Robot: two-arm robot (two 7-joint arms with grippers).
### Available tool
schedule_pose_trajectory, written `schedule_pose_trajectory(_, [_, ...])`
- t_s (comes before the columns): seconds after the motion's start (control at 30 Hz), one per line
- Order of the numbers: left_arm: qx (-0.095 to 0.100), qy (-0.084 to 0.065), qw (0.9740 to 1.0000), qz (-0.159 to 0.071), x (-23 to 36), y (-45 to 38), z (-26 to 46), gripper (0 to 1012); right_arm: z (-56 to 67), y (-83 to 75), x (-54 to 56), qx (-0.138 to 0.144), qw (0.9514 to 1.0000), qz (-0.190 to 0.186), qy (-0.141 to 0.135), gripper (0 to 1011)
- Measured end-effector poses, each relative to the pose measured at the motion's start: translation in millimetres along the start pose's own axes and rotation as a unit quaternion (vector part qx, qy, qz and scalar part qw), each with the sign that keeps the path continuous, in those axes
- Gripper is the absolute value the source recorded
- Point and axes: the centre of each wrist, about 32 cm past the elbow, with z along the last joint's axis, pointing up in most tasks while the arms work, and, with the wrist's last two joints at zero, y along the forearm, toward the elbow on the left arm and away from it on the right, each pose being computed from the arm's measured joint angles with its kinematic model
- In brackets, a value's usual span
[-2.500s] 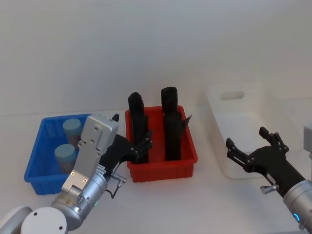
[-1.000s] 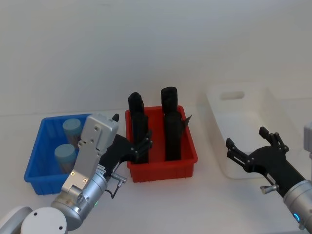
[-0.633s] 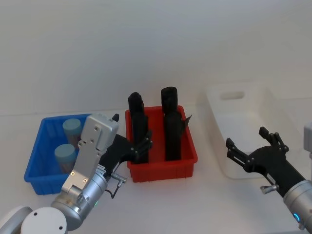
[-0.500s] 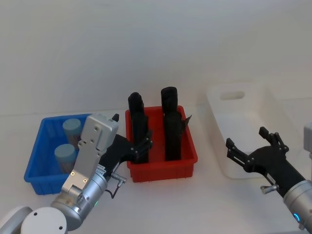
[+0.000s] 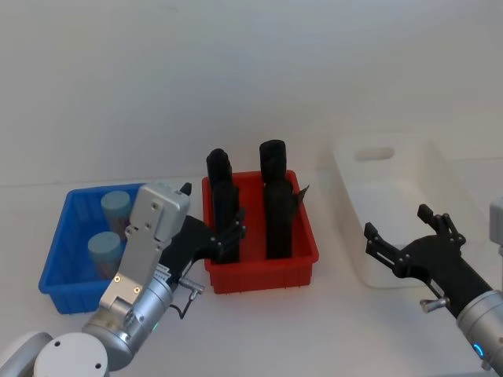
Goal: Pick the cotton swabs from the blue box and place them into the white box.
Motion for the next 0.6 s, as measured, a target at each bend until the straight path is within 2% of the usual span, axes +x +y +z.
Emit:
schedule_pose_trajectory(0.33, [0.015, 0.015, 0.9996, 0.020, 4.9, -4.0, -2.4, 1004, 0.0, 0.0, 0.0, 0.000, 1.0000, 0.000, 0.000, 1002])
schedule_pose_trajectory(0.43, [0.026, 0.022, 0.9990, 0.030, 8.1, -5.2, -3.7, 1004, 0.0, 0.0, 0.0, 0.000, 1.0000, 0.000, 0.000, 1001])
schedule_pose_trajectory(0.6, [0.050, 0.035, 0.9969, 0.050, 16.9, -7.5, -7.5, 1004, 0.0, 0.0, 0.0, 0.000, 1.0000, 0.000, 0.000, 1001])
